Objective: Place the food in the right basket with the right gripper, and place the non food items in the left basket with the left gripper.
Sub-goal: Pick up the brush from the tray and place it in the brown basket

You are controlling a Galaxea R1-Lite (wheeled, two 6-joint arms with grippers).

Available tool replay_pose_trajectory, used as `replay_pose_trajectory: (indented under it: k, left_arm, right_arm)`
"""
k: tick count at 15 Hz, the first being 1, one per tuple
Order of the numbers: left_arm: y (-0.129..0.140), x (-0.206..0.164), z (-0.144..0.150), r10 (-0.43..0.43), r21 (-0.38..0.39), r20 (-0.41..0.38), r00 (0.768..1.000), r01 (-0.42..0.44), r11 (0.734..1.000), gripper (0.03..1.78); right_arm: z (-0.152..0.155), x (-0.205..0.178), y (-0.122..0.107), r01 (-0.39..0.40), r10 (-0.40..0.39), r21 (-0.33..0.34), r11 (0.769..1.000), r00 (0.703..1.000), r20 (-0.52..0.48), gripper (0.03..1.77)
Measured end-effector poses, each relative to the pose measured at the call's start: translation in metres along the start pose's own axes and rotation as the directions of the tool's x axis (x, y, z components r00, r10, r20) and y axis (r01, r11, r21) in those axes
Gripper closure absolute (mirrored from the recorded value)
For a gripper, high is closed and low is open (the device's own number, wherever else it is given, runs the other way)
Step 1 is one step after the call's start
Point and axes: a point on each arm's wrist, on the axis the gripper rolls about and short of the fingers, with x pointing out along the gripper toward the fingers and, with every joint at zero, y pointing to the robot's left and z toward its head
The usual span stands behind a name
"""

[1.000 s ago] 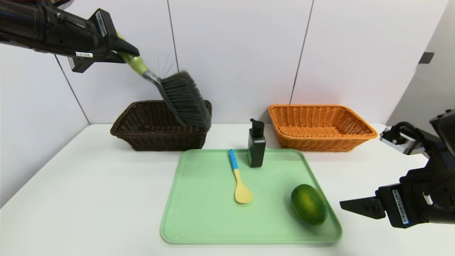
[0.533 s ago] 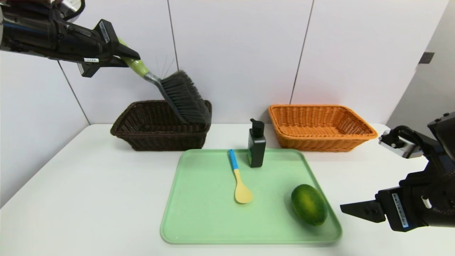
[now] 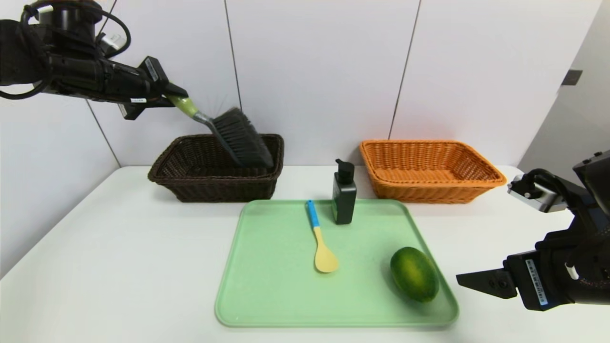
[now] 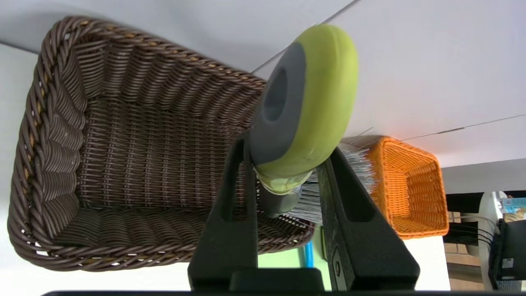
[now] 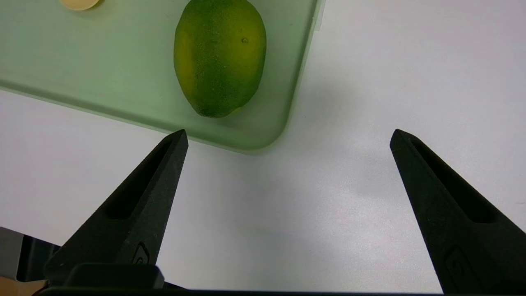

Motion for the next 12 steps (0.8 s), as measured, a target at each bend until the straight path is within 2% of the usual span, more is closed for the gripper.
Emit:
replay_pose_trajectory:
  k: [4,12]
  left_arm:
    - [0.015,0.022,-0.005,0.026,-0.016,-0.037,0.999,-0.027,1.000,1.36]
    - [0.028,0.045,-0.008,0.025,-0.008,-0.037,0.999,-0.025,1.000,1.36]
  right_arm:
    - [-0.003,0.002,-0.001,0.003,-0.003,-0.002,1.000,1.000,-0.013,0.10]
    - [-0.004,0.003,-0.001,0.004,-0.004,-0.003,1.000,1.000,-0.018,0.10]
